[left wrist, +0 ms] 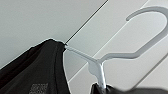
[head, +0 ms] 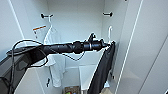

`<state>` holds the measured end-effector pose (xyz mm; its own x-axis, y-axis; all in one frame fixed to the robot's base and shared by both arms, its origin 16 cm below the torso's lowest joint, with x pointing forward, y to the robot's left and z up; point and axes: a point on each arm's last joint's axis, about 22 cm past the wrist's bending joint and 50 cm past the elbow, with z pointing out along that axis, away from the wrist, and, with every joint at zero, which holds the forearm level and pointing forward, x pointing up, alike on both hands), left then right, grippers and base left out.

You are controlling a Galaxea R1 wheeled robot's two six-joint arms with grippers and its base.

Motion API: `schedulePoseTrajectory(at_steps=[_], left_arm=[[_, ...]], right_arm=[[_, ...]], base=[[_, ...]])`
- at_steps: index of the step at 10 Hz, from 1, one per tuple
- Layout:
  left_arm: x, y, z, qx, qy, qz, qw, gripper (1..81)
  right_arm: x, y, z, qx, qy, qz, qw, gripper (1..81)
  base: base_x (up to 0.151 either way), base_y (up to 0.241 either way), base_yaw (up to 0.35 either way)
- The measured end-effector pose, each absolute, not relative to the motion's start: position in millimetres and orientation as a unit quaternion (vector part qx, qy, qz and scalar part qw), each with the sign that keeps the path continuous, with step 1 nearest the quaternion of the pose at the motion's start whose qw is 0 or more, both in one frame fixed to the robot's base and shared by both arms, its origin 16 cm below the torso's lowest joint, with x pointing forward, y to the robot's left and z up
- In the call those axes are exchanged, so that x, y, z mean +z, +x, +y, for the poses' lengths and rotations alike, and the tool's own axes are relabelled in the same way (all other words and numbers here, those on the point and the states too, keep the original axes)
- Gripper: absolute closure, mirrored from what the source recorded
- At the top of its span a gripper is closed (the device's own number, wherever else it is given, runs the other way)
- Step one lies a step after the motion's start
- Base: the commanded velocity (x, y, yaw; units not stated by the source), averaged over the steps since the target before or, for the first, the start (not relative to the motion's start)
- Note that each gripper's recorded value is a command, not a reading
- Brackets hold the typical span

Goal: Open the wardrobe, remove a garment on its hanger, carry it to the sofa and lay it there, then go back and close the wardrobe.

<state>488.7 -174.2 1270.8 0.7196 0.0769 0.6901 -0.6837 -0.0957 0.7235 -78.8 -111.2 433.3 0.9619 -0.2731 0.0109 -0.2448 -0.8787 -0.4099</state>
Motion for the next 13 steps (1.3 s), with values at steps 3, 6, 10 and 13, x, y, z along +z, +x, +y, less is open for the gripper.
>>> schedulePoseTrajectory(at_steps=[3,6,10,13], left_arm=[[1264.5,487.7,-172.6,0.295,0.679,-0.221,0.634,81.1],[1263.2,485.8,-172.2,0.293,0.679,-0.222,0.635,81.1],[1261.4,484.9,-159.2,0.293,0.677,-0.218,0.639,81.1],[1249.4,484.7,-150.2,0.287,0.682,-0.209,0.64,81.1]], right_arm=[[433.3,-78.5,-111.3,-0.034,-0.969,0.134,0.207,1.0],[433.3,-78.8,-111.4,-0.034,-0.969,0.133,0.207,1.0],[433.3,-78.8,-111.2,-0.034,-0.969,0.134,0.207,1.0],[433.2,-79.0,-111.4,-0.034,-0.969,0.133,0.207,1.0]], base=[[-0.132,0.0,0.0],[-0.131,0.0,0.0],[-0.129,0.0,0.0],[-0.118,0.0,0.0]])
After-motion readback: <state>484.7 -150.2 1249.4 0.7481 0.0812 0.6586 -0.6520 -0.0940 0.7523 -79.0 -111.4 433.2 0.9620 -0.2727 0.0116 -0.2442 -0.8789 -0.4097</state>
